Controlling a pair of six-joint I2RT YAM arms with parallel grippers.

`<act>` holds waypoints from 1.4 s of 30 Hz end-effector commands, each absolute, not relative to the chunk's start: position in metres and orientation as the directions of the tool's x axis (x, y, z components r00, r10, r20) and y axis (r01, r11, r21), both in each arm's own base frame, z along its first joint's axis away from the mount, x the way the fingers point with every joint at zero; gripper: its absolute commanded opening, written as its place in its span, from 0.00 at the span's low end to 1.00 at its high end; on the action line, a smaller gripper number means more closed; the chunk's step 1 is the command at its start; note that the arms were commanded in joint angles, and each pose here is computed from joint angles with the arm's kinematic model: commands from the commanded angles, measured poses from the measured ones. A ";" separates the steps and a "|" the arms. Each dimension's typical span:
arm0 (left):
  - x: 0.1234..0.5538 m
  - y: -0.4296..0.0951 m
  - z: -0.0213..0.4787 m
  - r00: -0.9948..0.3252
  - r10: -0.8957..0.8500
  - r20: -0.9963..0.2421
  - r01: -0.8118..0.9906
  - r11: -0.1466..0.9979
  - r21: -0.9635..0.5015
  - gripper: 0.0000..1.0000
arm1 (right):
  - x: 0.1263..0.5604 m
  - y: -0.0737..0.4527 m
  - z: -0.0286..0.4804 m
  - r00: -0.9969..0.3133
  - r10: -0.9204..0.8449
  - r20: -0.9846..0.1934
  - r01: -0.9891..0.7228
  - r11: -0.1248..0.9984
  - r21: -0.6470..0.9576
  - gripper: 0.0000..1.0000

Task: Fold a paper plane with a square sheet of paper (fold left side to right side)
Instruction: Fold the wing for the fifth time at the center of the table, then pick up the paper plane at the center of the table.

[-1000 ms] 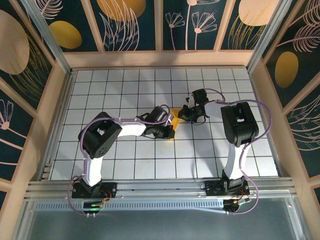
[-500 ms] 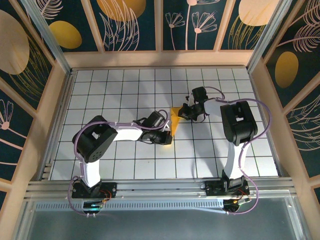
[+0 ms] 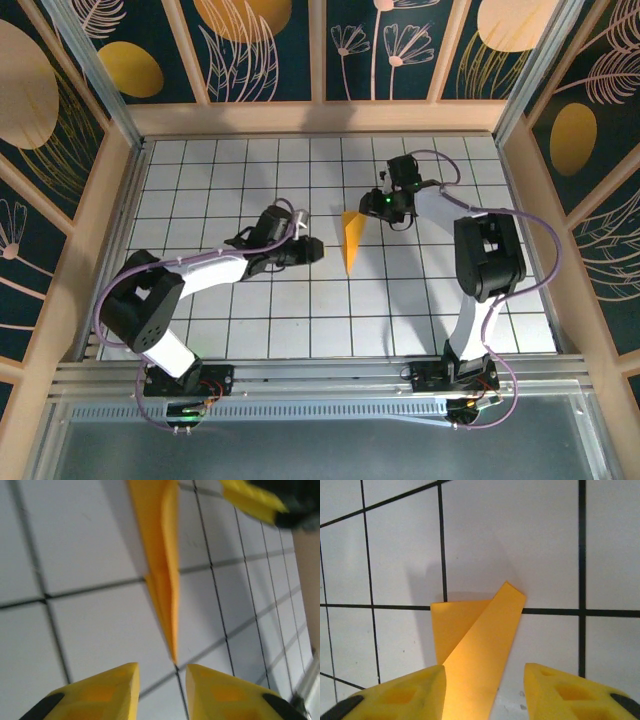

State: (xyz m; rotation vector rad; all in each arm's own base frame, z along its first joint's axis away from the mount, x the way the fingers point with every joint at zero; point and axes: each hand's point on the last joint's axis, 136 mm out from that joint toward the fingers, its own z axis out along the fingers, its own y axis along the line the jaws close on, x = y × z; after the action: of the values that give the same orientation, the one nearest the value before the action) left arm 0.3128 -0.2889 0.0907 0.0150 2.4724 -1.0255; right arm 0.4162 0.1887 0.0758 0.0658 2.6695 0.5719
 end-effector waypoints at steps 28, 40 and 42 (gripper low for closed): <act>0.349 -0.223 0.096 -0.755 -0.407 -0.514 -0.031 0.805 -0.593 0.49 | 0.382 0.228 0.037 -0.933 -0.112 -0.341 -0.121 0.993 0.005 0.42; 0.351 -0.212 0.107 -0.723 -0.419 -0.549 -0.041 0.819 -0.572 0.52 | 0.382 0.218 0.060 -0.915 -0.099 -0.391 -0.106 0.994 -0.006 0.00; 0.352 -0.206 0.112 -0.707 -0.431 -0.560 -0.050 0.821 -0.568 0.54 | 0.383 0.216 0.063 -0.911 -0.095 -0.401 -0.103 0.995 -0.003 0.00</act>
State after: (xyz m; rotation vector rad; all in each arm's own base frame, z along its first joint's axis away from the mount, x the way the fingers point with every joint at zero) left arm 0.3472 -0.2188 0.0987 -0.3163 2.3287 -0.7221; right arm 0.3831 0.2240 0.0409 -0.1639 2.7721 0.0426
